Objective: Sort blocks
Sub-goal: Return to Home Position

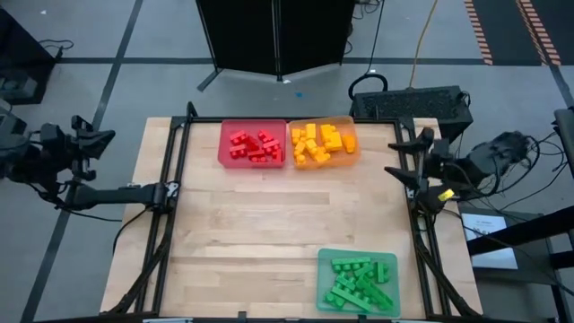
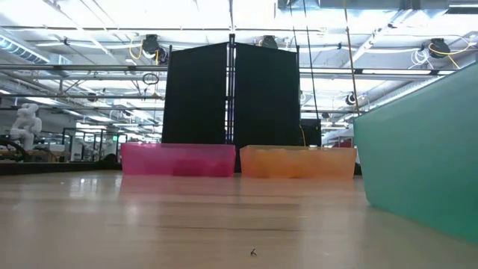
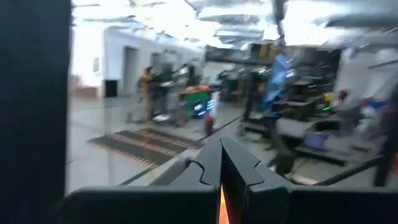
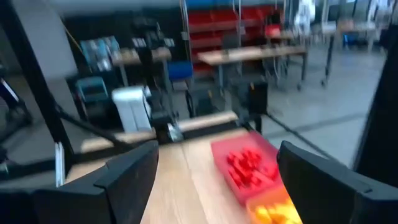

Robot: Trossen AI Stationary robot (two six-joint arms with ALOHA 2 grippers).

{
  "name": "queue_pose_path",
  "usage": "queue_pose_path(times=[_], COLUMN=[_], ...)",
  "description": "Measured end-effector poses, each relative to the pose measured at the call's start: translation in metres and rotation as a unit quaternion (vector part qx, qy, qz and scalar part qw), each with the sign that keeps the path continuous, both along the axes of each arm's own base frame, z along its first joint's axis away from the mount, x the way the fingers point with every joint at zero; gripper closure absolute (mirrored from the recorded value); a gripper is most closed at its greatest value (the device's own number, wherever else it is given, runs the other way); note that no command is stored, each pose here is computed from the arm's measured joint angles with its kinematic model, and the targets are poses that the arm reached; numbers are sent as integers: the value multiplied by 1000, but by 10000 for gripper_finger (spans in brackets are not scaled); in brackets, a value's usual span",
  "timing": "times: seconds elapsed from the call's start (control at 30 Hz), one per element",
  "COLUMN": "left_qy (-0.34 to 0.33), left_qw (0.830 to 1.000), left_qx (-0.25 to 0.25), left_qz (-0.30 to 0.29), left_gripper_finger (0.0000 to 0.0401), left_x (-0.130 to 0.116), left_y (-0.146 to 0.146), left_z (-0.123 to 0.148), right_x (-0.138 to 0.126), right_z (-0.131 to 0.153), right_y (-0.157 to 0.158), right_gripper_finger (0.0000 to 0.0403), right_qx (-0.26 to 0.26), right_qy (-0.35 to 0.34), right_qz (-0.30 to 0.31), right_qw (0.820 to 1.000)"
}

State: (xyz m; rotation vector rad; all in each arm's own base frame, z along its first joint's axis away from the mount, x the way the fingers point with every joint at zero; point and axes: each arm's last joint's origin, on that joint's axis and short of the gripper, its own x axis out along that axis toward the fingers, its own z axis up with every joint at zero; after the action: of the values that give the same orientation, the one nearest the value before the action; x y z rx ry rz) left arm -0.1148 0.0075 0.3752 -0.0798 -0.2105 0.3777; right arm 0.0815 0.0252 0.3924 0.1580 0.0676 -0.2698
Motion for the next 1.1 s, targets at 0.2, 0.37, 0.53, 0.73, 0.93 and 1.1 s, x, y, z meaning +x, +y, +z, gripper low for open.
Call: queue_pose_path(times=[0.2, 0.37, 0.53, 0.73, 0.93, 1.1], left_qy=[52, 83, 111, 137, 154, 135], left_qw=[995, 996, 992, 986, 978, 975], left_qx=[-55, -38, -51, -63, -83, -86], left_qz=[66, -1, -29, -76, -118, -155], left_gripper_finger=[399, 399, 399, 399, 399, 399], left_x=[0, 10, 31, 73, 120, 126], left_y=[4, 0, -1, -2, -4, -6], left_z=[-15, -21, -32, -53, -85, -86], right_x=[-1, 3, 9, 10, 13, 15], right_z=[-67, -111, -151, -182, -186, -192], right_y=[0, 5, 8, 10, 12, 13], right_gripper_finger=[85, 85, 85, 85, 85, 85], right_qx=[6, -7, -12, 6, -12, 16], right_qy=[-97, -160, -210, -230, -207, -185], right_qz=[7, 48, 37, 50, 52, 57], right_qw=[995, 986, 977, 972, 977, 981])
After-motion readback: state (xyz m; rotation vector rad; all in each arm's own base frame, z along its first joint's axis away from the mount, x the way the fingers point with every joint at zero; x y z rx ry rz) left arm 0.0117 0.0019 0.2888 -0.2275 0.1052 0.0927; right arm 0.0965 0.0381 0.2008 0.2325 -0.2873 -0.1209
